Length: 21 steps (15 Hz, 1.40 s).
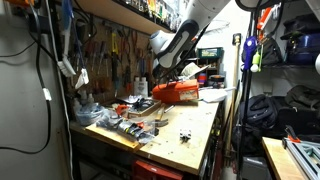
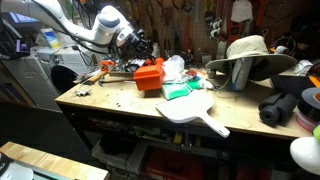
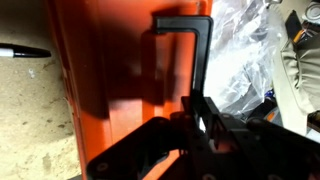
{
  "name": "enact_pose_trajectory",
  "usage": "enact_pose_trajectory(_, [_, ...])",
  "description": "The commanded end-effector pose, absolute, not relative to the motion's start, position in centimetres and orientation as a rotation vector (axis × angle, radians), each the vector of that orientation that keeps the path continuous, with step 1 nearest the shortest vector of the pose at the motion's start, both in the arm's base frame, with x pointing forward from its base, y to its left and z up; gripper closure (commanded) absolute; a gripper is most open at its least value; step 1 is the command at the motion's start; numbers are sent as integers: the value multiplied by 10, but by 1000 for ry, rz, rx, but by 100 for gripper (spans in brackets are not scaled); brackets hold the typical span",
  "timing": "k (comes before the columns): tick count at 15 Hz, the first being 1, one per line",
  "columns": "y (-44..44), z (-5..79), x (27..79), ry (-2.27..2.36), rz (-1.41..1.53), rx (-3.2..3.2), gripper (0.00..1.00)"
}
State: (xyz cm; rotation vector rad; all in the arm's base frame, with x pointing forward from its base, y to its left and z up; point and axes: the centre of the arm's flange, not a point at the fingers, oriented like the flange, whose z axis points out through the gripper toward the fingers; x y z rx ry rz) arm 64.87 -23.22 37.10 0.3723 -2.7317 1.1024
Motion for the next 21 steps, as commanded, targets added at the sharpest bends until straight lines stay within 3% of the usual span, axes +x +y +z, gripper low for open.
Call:
enact_pose_trajectory(1, [-211,363,661,-2736,1035,369,96])
enact_pose_trajectory(12, [-204,354,672,-2658,986,251,96])
enact_pose_trajectory(13, [-204,353,673,-2655,980,242,90])
enact_pose_trajectory(14, [-205,354,672,-2653,977,236,60])
enact_pose_trajectory(15, [-207,356,671,-2656,996,226,59])
enact_pose_trajectory(21, [-204,401,642,-2622,1116,499,15])
